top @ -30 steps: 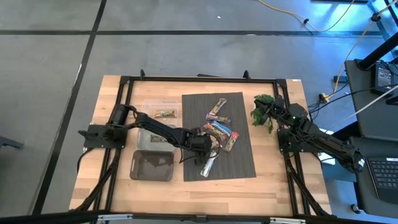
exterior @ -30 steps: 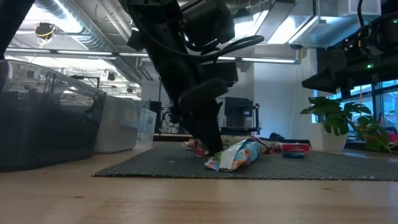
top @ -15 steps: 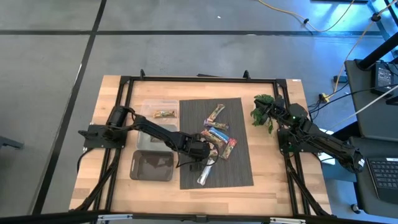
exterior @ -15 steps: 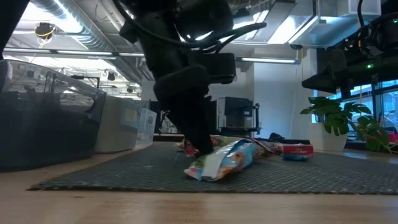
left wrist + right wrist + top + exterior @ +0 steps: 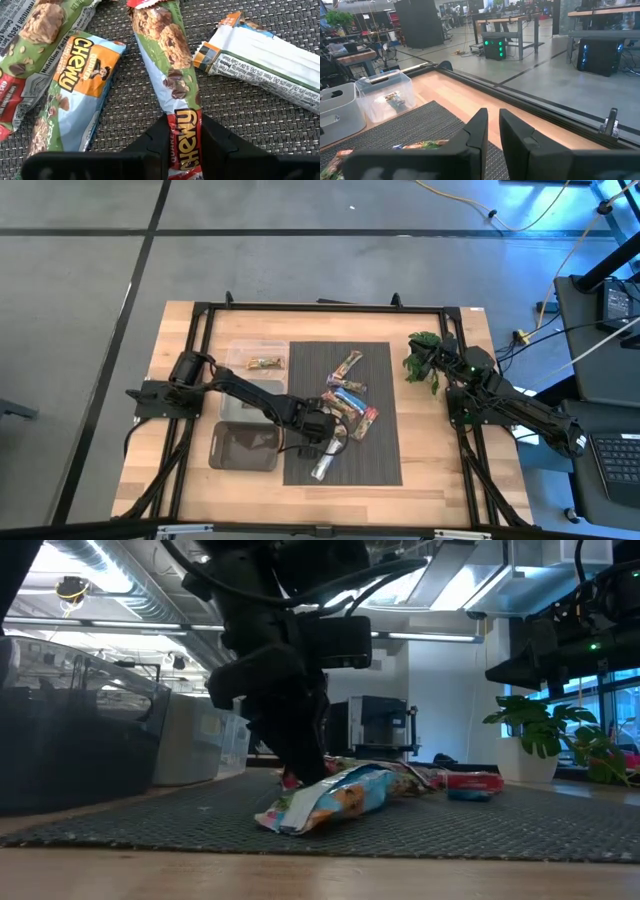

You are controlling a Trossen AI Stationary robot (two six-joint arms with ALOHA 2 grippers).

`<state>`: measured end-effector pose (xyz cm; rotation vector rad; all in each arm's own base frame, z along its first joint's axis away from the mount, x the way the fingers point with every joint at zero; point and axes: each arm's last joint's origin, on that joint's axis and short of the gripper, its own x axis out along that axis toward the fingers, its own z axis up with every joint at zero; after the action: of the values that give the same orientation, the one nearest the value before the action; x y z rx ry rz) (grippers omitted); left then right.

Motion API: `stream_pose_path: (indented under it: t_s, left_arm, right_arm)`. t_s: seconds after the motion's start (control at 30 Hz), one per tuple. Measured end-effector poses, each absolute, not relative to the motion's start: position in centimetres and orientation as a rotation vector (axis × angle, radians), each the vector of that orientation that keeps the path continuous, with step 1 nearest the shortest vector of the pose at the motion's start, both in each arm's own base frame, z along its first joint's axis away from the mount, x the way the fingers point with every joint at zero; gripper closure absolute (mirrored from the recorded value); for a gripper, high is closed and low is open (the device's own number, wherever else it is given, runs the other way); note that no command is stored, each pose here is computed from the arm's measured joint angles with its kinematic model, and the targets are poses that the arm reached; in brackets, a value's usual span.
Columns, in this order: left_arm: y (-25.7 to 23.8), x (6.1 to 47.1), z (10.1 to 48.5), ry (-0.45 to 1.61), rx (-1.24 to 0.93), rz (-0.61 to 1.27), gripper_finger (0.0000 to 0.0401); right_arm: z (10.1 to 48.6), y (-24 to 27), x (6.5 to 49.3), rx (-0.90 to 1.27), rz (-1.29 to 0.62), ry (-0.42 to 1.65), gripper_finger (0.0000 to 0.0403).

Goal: Pick and place Granola Bars by type
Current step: Put the red granola bar into the black bin

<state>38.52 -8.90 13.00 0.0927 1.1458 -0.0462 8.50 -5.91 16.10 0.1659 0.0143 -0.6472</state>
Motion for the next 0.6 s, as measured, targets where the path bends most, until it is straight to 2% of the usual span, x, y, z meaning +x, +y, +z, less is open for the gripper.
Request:
stream_pose_path:
  t_s: [0.3, 0.5, 0.6]
  left_arm:
    - [-8.6, 38.0, 15.3, 1.097, 0.114, -0.006, 0.0336]
    - [-8.6, 38.0, 15.5, 1.09, 0.11, -0.006, 0.0336]
    - [-8.6, 37.9, 17.0, 1.056, 0.092, -0.003, 0.0336]
  right_arm:
    - [16.1, -5.9, 8.5, 0.168, -0.647, 0.014, 0.0351]
    - [16.1, -5.9, 8.5, 0.169, -0.648, 0.014, 0.0351]
    - [16.1, -5.9, 8.5, 0.169, -0.647, 0.014, 0.0351]
